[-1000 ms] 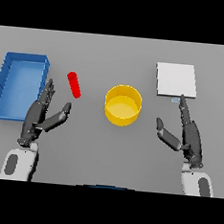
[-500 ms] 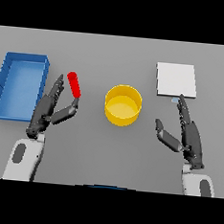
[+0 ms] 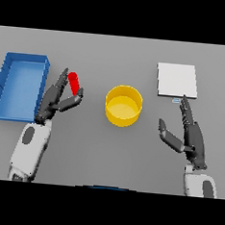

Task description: Pick up the red beaker and tilt it to pour out 1 green nut into yellow bowl. Pick up the yellow bowl and place it on the metallic measuring scale.

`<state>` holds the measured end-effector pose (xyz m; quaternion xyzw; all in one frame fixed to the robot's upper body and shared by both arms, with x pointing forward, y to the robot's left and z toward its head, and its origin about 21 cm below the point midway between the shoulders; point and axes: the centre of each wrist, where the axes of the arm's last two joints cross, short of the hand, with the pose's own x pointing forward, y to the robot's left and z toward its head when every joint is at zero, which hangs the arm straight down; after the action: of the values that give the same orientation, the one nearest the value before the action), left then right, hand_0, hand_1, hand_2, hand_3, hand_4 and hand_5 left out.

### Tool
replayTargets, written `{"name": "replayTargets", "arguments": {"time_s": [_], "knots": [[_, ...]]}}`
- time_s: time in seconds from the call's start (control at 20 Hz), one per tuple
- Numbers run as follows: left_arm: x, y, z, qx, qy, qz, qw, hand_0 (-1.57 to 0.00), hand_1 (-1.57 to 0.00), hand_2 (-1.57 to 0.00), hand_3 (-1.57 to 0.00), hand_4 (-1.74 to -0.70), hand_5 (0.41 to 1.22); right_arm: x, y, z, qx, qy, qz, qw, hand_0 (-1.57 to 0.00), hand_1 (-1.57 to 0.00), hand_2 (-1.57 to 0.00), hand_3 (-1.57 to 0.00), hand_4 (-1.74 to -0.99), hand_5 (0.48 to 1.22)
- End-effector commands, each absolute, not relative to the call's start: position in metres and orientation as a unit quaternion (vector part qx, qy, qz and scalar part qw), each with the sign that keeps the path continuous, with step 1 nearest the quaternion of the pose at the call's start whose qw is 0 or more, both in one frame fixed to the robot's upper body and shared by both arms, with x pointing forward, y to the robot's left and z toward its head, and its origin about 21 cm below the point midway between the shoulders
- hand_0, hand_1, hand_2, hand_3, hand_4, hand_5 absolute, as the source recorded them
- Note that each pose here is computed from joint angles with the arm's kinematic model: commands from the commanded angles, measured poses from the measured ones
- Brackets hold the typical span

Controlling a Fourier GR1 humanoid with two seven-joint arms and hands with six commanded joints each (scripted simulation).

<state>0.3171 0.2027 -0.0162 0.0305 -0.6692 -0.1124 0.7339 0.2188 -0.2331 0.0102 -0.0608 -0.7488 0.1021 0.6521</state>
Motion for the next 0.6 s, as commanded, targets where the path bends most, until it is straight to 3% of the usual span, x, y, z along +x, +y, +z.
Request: {"name": "replayTargets", "arguments": {"time_s": [0.0,0.55], "knots": [[0.323,0.202,-0.018,0.031,-0.665,-0.112,0.738,0.0,0.0,0.0,0.0,-1.33,0.714,0.219,-0.236,0.01,-0.064,-0.747,0.102,0.654,0.0,0.0,0.0,0.0,-1.338,0.688],[0.359,0.191,-0.017,0.022,-0.669,-0.127,0.732,0.0,0.0,0.0,0.0,-1.33,0.715,0.216,-0.238,0.014,-0.066,-0.75,0.099,0.651,0.0,0.0,0.0,0.0,-1.311,0.682]]}}
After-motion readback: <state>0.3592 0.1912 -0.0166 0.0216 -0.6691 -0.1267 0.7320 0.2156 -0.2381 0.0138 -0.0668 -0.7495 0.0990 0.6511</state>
